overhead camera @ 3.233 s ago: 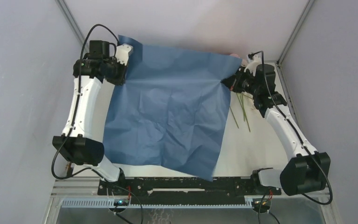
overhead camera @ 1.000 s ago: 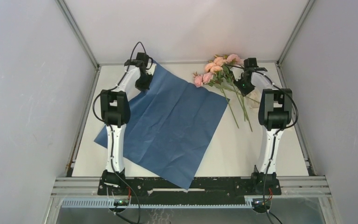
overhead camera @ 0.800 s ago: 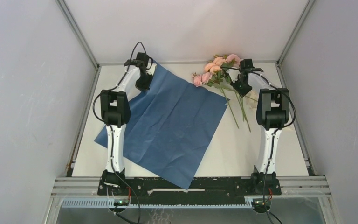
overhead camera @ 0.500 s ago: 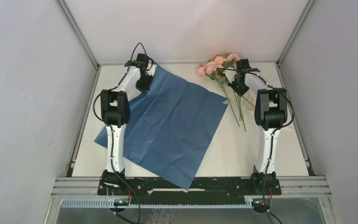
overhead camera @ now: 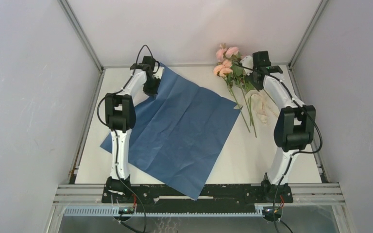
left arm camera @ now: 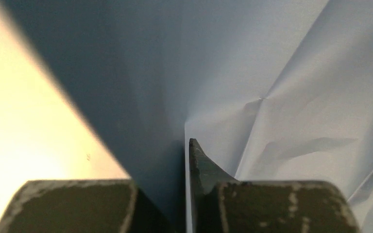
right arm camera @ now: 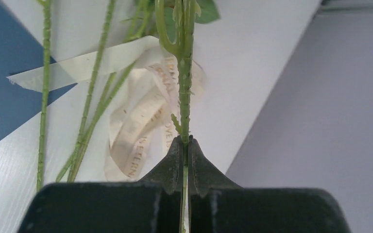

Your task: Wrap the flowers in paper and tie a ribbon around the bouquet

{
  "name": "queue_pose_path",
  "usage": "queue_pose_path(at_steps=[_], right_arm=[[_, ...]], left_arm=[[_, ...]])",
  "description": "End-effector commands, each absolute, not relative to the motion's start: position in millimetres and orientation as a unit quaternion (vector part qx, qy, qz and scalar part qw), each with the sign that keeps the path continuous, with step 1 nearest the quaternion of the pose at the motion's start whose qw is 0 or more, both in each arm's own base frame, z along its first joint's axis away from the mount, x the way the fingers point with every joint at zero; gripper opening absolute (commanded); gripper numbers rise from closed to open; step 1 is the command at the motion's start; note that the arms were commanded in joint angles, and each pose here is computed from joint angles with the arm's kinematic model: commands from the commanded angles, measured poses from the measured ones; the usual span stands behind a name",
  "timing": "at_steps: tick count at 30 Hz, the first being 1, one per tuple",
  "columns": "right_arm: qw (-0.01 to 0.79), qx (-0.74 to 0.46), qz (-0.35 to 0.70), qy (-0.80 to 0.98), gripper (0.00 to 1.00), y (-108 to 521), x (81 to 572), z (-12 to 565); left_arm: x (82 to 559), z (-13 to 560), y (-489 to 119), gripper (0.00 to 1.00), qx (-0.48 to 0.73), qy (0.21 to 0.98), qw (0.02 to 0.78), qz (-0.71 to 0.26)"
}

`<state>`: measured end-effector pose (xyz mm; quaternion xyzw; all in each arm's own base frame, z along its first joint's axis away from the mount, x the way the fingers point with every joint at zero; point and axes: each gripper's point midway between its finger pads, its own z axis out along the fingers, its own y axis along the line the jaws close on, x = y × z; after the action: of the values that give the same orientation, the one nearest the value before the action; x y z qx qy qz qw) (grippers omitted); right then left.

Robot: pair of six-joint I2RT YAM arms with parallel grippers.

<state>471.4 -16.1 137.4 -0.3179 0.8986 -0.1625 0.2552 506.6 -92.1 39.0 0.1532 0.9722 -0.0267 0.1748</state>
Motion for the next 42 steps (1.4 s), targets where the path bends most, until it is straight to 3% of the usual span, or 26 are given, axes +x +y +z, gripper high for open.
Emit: queue_pose_path(at_steps=[1,2,5,8,13,20,25,28,32,35,39,42], right_arm=[[0.281,-0.233,-0.194,0.91,0.0,-28,455,178],[0.287,-0.218,-0.191,0.913,0.0,-27,453,182],[0.325,-0.164,-0.16,0.917,0.0,-14,449,201],[0.384,-0.106,-0.057,0.916,0.0,30,445,227],[0.431,-0.112,0.214,0.869,0.0,193,417,243],[0.366,-0.034,0.378,0.85,0.0,345,390,205],[0.322,-0.053,0.376,0.867,0.0,397,381,157],[0.285,-0.079,0.326,0.898,0.26,387,384,127],[0.294,-0.126,0.252,0.913,0.51,336,400,127],[0.295,-0.129,0.164,0.932,0.56,270,418,129],[0.291,-0.088,0.108,0.946,0.56,186,452,114],[0.283,-0.069,0.086,0.953,0.68,147,477,103]], left_arm=[[509,48,-98,0.2,0.151,0.97,0.188,-0.037],[511,51,-96,0.28,0.149,0.97,0.192,-0.03],[519,70,-86,0.75,0.146,0.967,0.21,-0.008],[531,102,-63,0.99,0.138,0.958,0.246,0.051],[542,171,-10,1.0,0.106,0.932,0.312,0.151],[507,214,24,1.0,0.101,0.921,0.337,0.166],[465,204,29,1.0,0.117,0.929,0.318,0.147],[445,188,32,1.0,0.128,0.935,0.301,0.141],[425,167,33,1.0,0.135,0.944,0.273,0.131],[415,155,32,1.0,0.141,0.948,0.258,0.122],[405,149,31,1.0,0.144,0.951,0.249,0.114],[401,146,30,1.0,0.145,0.953,0.244,0.109]])
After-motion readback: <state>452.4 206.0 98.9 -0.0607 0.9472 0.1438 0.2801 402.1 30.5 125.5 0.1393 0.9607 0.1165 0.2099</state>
